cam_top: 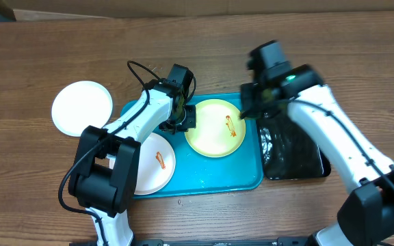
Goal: Clean dirty plates on tray and stack at the side
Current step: 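Lift the sponge and move it over the yellow plate, then scrub the yellow plate with the sponge in the right gripper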
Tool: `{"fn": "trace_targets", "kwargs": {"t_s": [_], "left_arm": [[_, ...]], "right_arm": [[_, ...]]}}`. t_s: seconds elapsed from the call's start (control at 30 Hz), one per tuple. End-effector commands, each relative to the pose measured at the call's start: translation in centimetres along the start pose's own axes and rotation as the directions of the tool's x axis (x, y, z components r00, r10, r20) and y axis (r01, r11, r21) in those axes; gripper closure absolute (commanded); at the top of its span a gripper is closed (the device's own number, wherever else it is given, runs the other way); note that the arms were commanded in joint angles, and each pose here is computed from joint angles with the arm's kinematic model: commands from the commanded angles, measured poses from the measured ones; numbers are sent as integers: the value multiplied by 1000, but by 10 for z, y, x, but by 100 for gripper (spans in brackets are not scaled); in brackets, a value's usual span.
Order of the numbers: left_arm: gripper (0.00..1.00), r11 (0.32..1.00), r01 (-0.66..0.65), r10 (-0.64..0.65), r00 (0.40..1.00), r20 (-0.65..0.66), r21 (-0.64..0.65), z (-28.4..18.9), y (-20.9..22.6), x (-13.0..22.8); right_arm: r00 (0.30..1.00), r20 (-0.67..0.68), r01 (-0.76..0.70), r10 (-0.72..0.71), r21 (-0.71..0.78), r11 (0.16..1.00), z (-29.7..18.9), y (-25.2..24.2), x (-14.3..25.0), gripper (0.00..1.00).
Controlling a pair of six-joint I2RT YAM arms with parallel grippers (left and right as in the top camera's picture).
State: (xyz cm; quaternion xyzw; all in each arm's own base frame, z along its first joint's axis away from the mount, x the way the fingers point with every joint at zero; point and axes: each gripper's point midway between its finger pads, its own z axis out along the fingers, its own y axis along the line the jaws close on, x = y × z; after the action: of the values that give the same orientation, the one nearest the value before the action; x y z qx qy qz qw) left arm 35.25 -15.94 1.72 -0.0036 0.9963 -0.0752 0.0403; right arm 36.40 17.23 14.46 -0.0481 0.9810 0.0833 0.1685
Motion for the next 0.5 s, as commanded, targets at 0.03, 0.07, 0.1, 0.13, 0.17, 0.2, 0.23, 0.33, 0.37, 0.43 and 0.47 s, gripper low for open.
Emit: {"fn": "trace_targets", "kwargs": {"t_s": [0.03,0.07,0.1,0.13,0.17,0.2,0.23,0.33,0.37,0.43,0.47], "left_arm": [[96,1000,13,-13,1000,-21,7,3,0,4],[96,1000,13,-13,1000,-21,7,3,0,4],[96,1000,14,-13,1000,-21,7,3,0,4],[96,1000,14,-13,1000,-21,7,3,0,4],[96,1000,13,-13,1000,-21,7,3,0,4],[96,1000,13,-13,1000,-21,7,3,0,4],[96,1000,13,-13,1000,-21,7,3,0,4],[96,1000,14,-13,1000,-21,7,3,0,4],[96,1000,13,-13,1000,-21,7,3,0,4],[96,1000,13,-13,1000,-21,7,3,0,4],[96,1000,14,-13,1000,-21,7,3,0,4]], "right_arm": [[996,63,50,-60,159,986,9,4,-10,96],[995,59,63,-75,184,981,14,5,-8,96],[995,50,78,-91,212,974,20,6,-6,96],[994,41,88,-101,233,968,25,5,-4,96],[994,30,98,-109,249,963,31,5,-2,96],[993,17,106,-114,265,958,37,3,-1,96],[993,4,110,-116,271,956,43,3,2,96],[993,-37,122,-116,283,951,59,0,8,96],[992,-49,125,-116,286,950,65,0,10,96],[990,-80,133,-115,285,949,76,-1,15,96],[989,-93,136,-114,286,948,80,-2,18,96]]}}
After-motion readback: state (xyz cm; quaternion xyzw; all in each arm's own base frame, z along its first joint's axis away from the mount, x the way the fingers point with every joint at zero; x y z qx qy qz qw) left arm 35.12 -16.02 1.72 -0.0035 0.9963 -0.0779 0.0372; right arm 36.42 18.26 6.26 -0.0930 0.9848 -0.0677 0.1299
